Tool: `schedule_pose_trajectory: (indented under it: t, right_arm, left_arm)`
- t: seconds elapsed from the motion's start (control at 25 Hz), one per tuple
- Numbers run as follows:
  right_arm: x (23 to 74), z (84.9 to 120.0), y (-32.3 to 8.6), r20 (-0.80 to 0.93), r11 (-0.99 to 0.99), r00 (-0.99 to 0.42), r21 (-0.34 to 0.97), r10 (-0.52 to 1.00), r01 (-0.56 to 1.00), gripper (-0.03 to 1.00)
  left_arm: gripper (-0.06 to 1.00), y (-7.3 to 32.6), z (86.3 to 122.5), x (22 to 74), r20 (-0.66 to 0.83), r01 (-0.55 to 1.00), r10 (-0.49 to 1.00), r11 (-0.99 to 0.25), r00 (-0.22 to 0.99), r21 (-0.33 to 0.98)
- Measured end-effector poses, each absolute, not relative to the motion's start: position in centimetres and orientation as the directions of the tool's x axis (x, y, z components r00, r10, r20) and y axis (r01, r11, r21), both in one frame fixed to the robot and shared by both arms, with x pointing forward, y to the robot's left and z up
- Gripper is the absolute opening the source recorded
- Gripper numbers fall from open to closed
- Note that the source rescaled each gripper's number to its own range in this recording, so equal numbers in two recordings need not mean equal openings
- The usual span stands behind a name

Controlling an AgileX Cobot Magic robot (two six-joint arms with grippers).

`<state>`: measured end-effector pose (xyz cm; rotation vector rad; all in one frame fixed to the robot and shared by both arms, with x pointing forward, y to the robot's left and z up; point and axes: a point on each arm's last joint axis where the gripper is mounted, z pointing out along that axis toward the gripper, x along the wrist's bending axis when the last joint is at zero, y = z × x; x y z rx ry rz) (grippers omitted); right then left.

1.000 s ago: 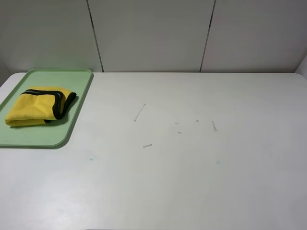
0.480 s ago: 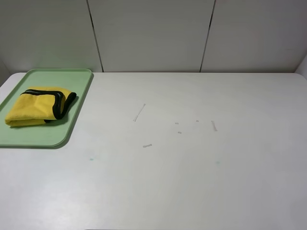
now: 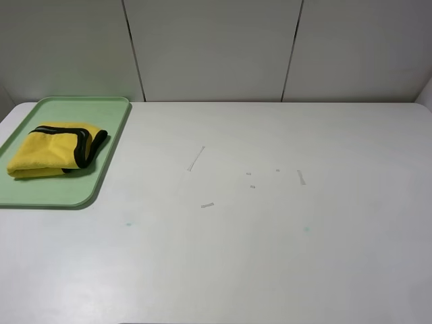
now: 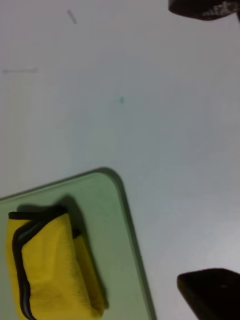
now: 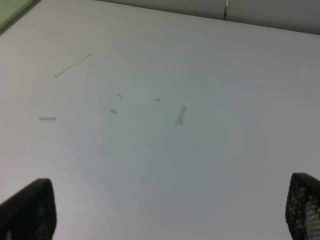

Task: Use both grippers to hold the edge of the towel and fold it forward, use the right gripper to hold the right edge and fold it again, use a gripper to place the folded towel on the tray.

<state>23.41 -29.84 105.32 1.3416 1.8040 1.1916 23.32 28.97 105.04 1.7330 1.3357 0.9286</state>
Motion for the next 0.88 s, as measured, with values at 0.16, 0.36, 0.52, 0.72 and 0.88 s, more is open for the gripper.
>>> schedule_pose_trajectory:
  t: [0.16,0.36,0.52,0.72,0.88]
  right_arm:
    - [23.41,105.32,-29.84,0.052,0.091,-0.319,0.903,0.946,0.420,1.00]
    - [23.41,105.32,-29.84,0.052,0.091,-0.319,0.903,0.946,0.420,1.00]
    - [23.41,105.32,-29.84,0.052,0.091,-0.319,0.903,0.946,0.420,1.00]
    - [23.41,105.32,-29.84,0.052,0.091,-0.319,0.903,0.946,0.420,1.00]
    - [23.41,105.32,-29.84,0.052,0.091,-0.319,0.903,0.946,0.420,1.00]
  left_arm:
    - [0.99,28.95,105.04,23.28,0.105,0.431,0.975,-0.183,0.197,0.884]
    - [0.99,28.95,105.04,23.28,0.106,0.430,0.974,-0.184,0.198,0.884]
    - [0.99,28.94,105.04,23.28,0.105,0.430,0.974,-0.183,0.198,0.884]
    - [0.99,28.94,105.04,23.28,0.105,0.430,0.974,-0.183,0.198,0.884]
    - [0.99,28.94,105.04,23.28,0.105,0.430,0.974,-0.183,0.198,0.884]
